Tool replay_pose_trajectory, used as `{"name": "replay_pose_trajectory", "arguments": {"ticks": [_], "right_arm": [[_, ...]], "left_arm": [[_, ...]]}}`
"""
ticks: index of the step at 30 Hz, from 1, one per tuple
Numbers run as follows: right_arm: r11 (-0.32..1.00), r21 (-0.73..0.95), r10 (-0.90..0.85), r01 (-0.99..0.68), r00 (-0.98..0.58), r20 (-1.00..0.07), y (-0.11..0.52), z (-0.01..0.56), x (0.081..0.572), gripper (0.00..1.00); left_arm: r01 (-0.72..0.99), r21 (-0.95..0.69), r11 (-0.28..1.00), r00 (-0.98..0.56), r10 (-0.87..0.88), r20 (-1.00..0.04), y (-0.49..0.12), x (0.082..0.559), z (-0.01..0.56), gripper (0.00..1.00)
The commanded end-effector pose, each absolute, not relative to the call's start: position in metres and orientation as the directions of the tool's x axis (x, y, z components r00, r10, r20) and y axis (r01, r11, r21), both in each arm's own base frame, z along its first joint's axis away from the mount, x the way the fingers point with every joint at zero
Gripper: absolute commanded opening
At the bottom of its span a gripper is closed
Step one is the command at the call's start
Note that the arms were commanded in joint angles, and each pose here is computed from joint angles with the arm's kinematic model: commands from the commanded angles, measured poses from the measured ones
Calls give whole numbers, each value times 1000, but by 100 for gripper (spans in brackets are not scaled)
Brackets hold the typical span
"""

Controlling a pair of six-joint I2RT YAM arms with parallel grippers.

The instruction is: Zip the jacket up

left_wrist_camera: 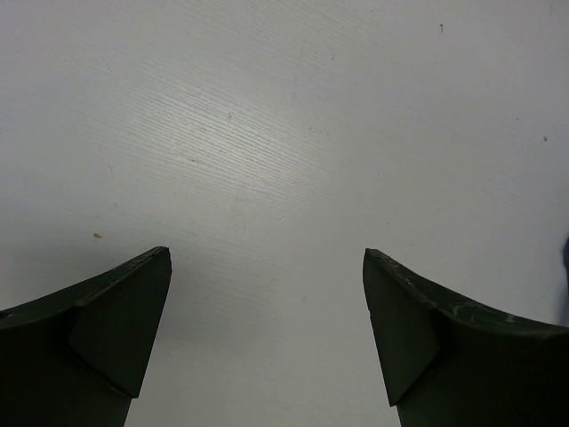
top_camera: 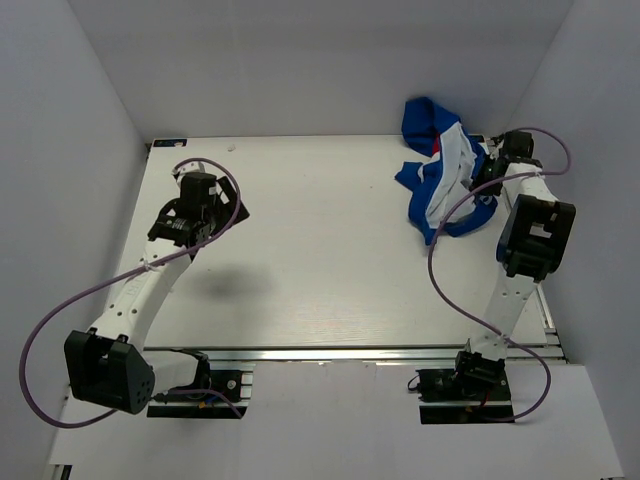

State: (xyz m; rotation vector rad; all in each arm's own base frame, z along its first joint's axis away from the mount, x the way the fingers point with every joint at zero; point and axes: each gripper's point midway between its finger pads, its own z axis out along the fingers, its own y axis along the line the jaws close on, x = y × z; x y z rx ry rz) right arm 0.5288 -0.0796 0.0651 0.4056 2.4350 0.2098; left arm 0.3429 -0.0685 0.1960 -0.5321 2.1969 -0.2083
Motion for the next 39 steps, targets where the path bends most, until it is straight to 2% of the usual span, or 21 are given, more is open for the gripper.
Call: {"name": "replay_pose_trajectory", "arguments": {"ticks": [1,4,7,9,13,14,17,19,20,23,24,27,28,29,30,32,34,36,37,38,39], "right_arm": [[939,344,256,-6,-654,-711,-31,160,555,0],[972,193,92,-135,-538,-838,7,245,548,0],[963,160,36,-217,-484,-874,47,296,534,0],[929,146,-19,-342,-435,-900,103,329,513,0],[822,154,-69,-548,-364,-929,187,371,462,0],[743,170,-78,-648,-336,-939,215,385,439,0],[650,200,-58,-734,-310,-949,244,408,403,0],[632,241,-17,-737,-324,-946,247,406,396,0],[655,238,7,-717,-310,-951,241,413,391,0],[755,286,53,-590,-380,-923,219,374,393,0],[790,312,45,-528,-458,-888,210,336,392,0],[883,330,80,-335,-584,-808,178,278,394,2],[897,336,74,-286,-654,-753,171,243,386,10],[902,341,71,-264,-688,-722,167,224,383,38],[902,346,63,-260,-711,-700,166,211,379,51],[900,357,45,-249,-762,-646,167,186,367,63],[903,353,40,-243,-773,-634,165,181,362,66],[909,339,37,-243,-762,-647,160,183,358,75],[910,321,17,-263,-748,-663,158,186,357,76],[912,305,13,-273,-726,-688,156,192,358,86],[917,291,9,-274,-713,-701,153,195,360,87]], "left_arm": [[-275,-345,897,-520,-441,-731,-67,339,212,98],[-266,-353,897,-537,-442,-719,-70,332,203,98],[-269,-359,894,-554,-448,-701,-72,328,197,98],[-268,-360,894,-565,-448,-693,-73,324,196,98],[-266,-361,894,-563,-449,-694,-71,317,198,98],[-268,-360,894,-565,-448,-692,-70,315,198,98],[-265,-368,891,-560,-453,-693,-70,310,201,98],[-268,-378,886,-553,-463,-693,-70,308,203,98],[-270,-376,886,-558,-463,-689,-69,305,199,98],[-274,-383,882,-558,-471,-683,-70,302,196,98],[-276,-380,883,-567,-469,-677,-70,301,193,98],[-287,-366,885,-603,-464,-649,-72,298,182,98],[-287,-361,887,-619,-460,-637,-73,298,178,98],[-294,-349,890,-644,-454,-615,-75,297,168,98],[-287,-353,891,-670,-450,-591,-79,294,160,98],[-284,-351,892,-714,-441,-543,-86,292,142,98],[-298,-354,886,-752,-446,-484,-92,286,125,98],[-314,-346,884,-777,-448,-442,-94,283,110,98],[-312,-361,879,-792,-450,-412,-100,280,104,98],[-307,-371,876,-790,-452,-415,-102,284,102,98],[-311,-370,875,-794,-453,-404,-103,286,97,98]]}}
